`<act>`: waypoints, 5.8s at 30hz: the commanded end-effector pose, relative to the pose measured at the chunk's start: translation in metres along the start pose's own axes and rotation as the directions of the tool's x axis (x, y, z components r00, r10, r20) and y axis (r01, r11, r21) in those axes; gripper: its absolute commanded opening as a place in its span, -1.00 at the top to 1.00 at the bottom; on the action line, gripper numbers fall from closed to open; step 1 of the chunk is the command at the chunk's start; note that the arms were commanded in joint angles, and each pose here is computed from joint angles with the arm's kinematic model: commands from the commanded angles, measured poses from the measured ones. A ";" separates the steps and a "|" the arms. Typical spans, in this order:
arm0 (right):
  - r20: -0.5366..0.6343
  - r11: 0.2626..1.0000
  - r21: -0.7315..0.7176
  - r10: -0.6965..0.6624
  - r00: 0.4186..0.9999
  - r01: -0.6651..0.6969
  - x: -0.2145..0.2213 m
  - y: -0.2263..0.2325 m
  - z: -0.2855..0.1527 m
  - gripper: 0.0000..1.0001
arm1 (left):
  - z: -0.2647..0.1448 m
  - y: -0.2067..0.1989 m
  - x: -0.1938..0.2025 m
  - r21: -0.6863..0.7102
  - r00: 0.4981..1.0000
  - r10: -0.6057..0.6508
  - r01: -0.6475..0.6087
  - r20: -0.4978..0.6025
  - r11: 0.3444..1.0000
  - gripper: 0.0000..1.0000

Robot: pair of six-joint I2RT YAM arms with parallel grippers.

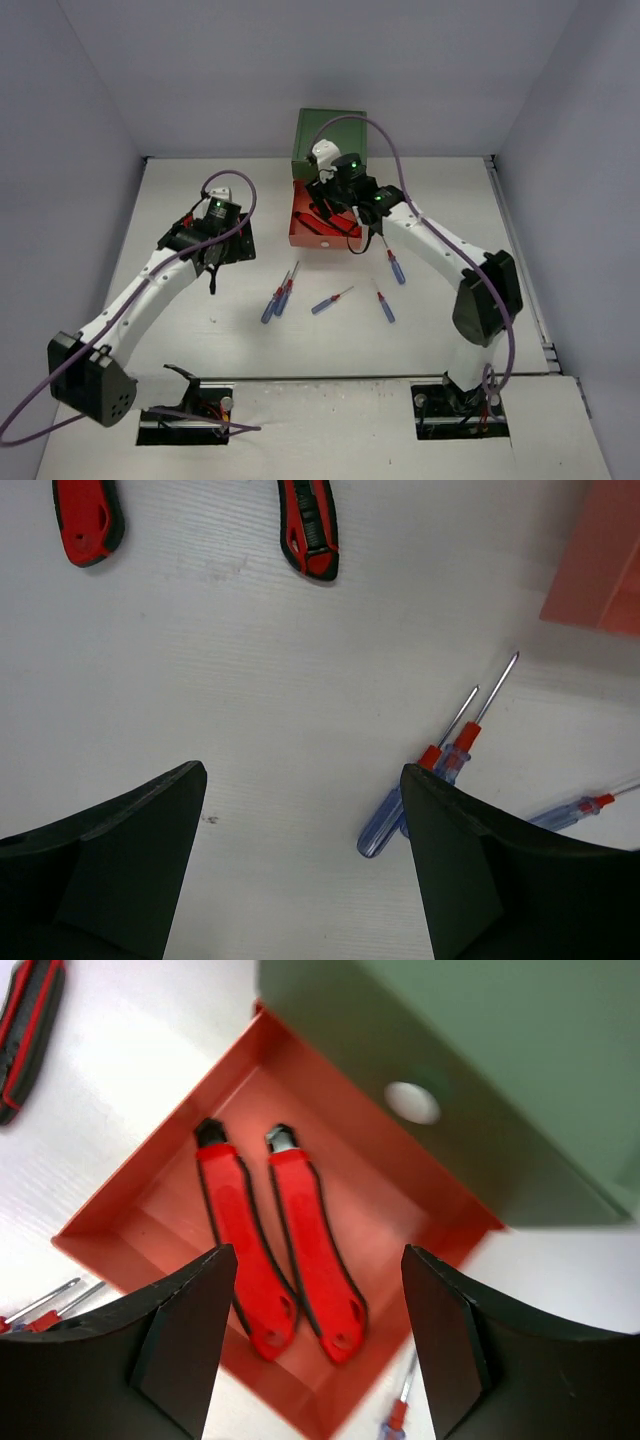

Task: Sort the tools into containers

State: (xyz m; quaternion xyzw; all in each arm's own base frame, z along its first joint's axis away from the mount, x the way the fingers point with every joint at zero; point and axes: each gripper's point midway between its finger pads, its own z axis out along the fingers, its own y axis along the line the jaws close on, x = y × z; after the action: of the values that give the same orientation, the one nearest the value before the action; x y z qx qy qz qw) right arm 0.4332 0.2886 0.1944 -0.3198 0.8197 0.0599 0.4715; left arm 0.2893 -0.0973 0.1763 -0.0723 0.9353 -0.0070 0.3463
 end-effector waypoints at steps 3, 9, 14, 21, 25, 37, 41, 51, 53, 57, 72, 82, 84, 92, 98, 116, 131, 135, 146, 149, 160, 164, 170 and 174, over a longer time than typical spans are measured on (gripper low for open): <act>0.190 0.985 0.119 0.099 0.977 -0.123 -0.032 -0.036 -0.097 -0.29 | 0.035 -0.008 -0.054 -0.016 0.982 -0.185 0.186 0.035 0.982 -0.50; 0.238 0.971 0.110 0.180 0.954 -0.211 -0.005 -0.037 -0.147 -0.31 | 0.094 -0.011 -0.071 -0.103 0.975 -0.221 0.219 -0.014 0.970 -0.50; 0.254 0.953 0.046 0.279 0.926 -0.299 0.023 -0.023 -0.172 -0.33 | 0.142 -0.009 -0.080 -0.161 0.967 -0.247 0.235 -0.062 0.959 -0.49; 0.272 0.928 -0.013 0.361 0.892 -0.372 0.053 -0.010 -0.196 -0.36 | 0.185 0.009 -0.086 -0.244 0.952 -0.296 0.270 -0.077 0.931 -0.48; 0.265 0.924 -0.024 0.374 0.889 -0.382 0.061 -0.007 -0.202 -0.38 | 0.205 0.011 -0.079 -0.267 0.940 -0.325 0.289 -0.104 0.920 -0.40; 0.234 0.929 -0.014 0.361 0.903 -0.369 0.070 -0.006 -0.202 -0.42 | 0.198 -0.004 -0.089 -0.212 0.911 -0.403 0.377 -0.092 0.901 0.94; 0.228 0.933 0.006 0.348 0.909 -0.359 0.073 -0.009 -0.200 -0.43 | 0.144 -0.023 -0.120 -0.077 0.896 -0.442 0.438 -0.040 0.896 1.00; 0.279 0.924 0.085 0.338 0.899 -0.374 0.061 -0.029 -0.209 -0.43 | -0.003 -0.132 -0.159 0.381 0.798 -0.602 0.549 0.028 0.744 1.00; 0.293 0.922 0.090 0.337 0.895 -0.377 0.058 -0.031 -0.213 -0.43 | -0.015 -0.159 -0.164 0.461 0.764 -0.645 0.571 0.003 0.679 1.00; 0.318 0.916 0.089 0.345 0.883 -0.391 0.053 -0.034 -0.220 -0.43 | -0.019 -0.200 -0.167 0.537 0.721 -0.692 0.599 -0.038 0.594 0.97; 0.372 0.888 0.093 0.388 0.843 -0.450 0.066 -0.039 -0.248 -0.47 | 0.043 -0.246 -0.159 0.483 0.548 -0.837 0.730 0.011 0.484 0.60; 0.343 0.894 0.132 0.365 0.866 -0.429 0.075 -0.042 -0.244 -0.51 | 0.045 -0.258 -0.150 0.463 0.635 -0.773 0.687 -0.008 0.559 -0.35; 0.337 0.896 0.139 0.358 0.871 -0.422 0.075 -0.042 -0.243 -0.52 | 0.038 -0.252 -0.149 0.453 0.657 -0.754 0.670 0.007 0.588 -0.41; 0.298 0.910 0.159 0.326 0.897 -0.383 0.073 -0.043 -0.231 -0.53 | 0.008 -0.170 -0.150 0.303 0.823 -0.526 0.456 0.215 0.837 -0.41; 0.272 0.915 0.165 0.317 0.909 -0.368 0.071 -0.043 -0.223 -0.54 | 0.028 -0.053 -0.147 0.050 0.926 -0.291 0.288 0.240 0.956 -0.41; 0.245 0.913 0.147 0.340 0.908 -0.381 0.078 -0.037 -0.215 -0.54 | 0.155 0.114 -0.088 -0.291 0.974 0.015 -0.081 -0.225 0.953 -0.41; 0.235 0.908 0.164 0.343 0.909 -0.385 0.084 -0.038 -0.212 -0.55 | 0.211 0.161 -0.074 -0.264 0.942 -0.144 0.062 -0.303 0.963 -0.33; 0.240 0.907 0.166 0.345 0.907 -0.388 0.084 -0.038 -0.214 -0.55 | 0.219 0.159 -0.078 -0.217 0.939 -0.167 0.103 -0.302 0.971 -0.14; 0.237 0.907 0.174 0.339 0.911 -0.383 0.083 -0.040 -0.213 -0.55 | 0.186 0.129 -0.097 -0.116 0.932 -0.275 0.254 -0.235 0.960 1.00; 0.237 0.909 0.179 0.331 0.913 -0.376 0.082 -0.041 -0.212 -0.55 | 0.145 0.099 -0.120 -0.044 0.916 -0.371 0.369 -0.149 0.928 1.00; 0.217 0.907 0.206 0.324 0.921 -0.368 0.078 -0.046 -0.202 -0.55 | 0.014 -0.092 -0.177 0.310 0.943 -0.308 0.257 0.128 0.915 1.00; 0.210 0.913 0.188 0.321 0.923 -0.361 0.076 -0.043 -0.199 -0.55 | 0.008 -0.149 -0.187 0.401 0.937 -0.279 0.179 0.208 0.898 1.00; 0.225 0.915 0.181 0.318 0.921 -0.361 0.072 -0.043 -0.203 -0.55 | 0.032 -0.201 -0.189 0.394 0.940 -0.138 0.004 0.312 0.919 1.00; 0.233 0.912 0.174 0.328 0.915 -0.371 0.076 -0.042 -0.206 -0.55 | 0.047 -0.215 -0.189 0.384 0.931 -0.093 -0.054 0.354 0.922 1.00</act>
State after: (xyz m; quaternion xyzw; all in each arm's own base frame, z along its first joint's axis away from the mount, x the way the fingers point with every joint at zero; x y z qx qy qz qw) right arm 0.2733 0.1354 0.2207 -0.1276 0.8427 0.0640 0.5191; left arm 0.4633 -0.2688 0.2174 -0.0318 0.8901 -0.1682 0.4224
